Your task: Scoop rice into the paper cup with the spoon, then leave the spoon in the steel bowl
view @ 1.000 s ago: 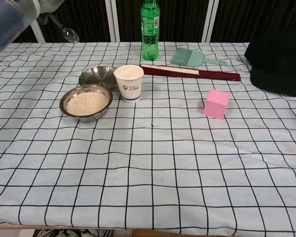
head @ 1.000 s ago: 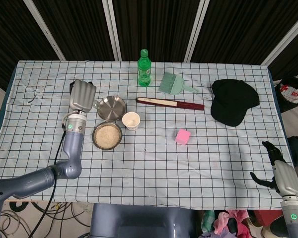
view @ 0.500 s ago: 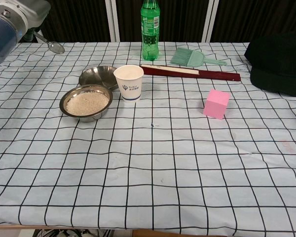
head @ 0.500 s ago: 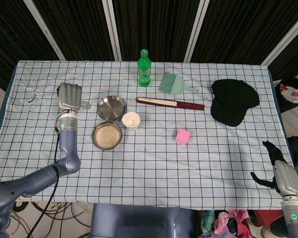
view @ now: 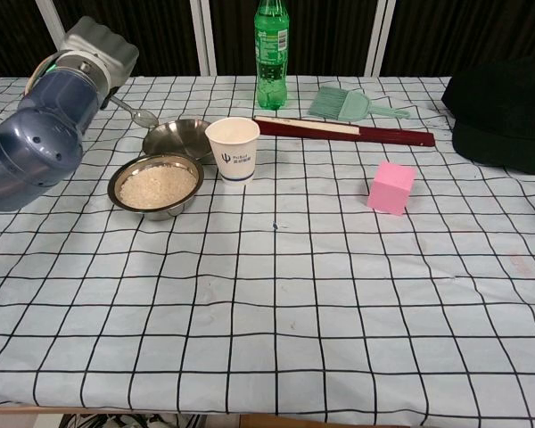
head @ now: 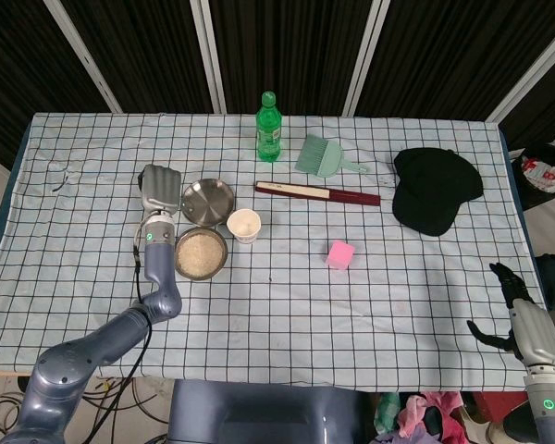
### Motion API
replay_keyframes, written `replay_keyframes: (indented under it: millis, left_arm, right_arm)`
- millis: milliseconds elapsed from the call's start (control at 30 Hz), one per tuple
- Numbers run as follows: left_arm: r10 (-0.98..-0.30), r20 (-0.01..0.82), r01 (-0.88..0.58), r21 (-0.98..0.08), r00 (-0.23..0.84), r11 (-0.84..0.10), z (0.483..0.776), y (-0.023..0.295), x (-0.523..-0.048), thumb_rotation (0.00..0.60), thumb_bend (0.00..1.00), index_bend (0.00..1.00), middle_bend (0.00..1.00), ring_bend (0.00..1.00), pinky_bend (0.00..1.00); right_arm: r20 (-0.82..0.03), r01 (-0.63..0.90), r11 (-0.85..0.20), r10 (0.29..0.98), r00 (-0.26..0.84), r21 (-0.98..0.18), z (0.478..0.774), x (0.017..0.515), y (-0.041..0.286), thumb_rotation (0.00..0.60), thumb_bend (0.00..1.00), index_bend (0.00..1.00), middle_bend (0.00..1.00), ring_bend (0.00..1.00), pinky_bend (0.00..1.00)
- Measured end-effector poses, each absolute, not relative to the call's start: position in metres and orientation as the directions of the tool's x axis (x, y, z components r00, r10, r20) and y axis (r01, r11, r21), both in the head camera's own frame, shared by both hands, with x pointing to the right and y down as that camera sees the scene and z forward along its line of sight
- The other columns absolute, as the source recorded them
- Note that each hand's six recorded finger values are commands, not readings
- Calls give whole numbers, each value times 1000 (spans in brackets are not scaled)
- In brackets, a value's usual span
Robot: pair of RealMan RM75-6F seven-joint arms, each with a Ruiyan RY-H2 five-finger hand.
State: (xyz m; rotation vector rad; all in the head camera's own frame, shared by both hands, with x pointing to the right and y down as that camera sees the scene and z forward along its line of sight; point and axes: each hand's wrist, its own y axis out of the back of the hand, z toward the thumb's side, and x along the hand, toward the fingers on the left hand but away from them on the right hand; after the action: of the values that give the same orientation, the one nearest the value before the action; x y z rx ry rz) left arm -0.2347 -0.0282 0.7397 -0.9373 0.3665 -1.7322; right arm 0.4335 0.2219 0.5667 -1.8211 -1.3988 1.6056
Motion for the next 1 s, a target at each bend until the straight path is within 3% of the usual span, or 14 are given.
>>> replay_keyframes:
  millis: [1000]
  left_arm:
    - [-872,477,602,-668,-105,-438,764,-27,-201,600,506,788,1000,1000,1000]
  right_arm:
    - [-548,450,-445,827,-126,-775,565,435,221,600,219,0,0,0,198]
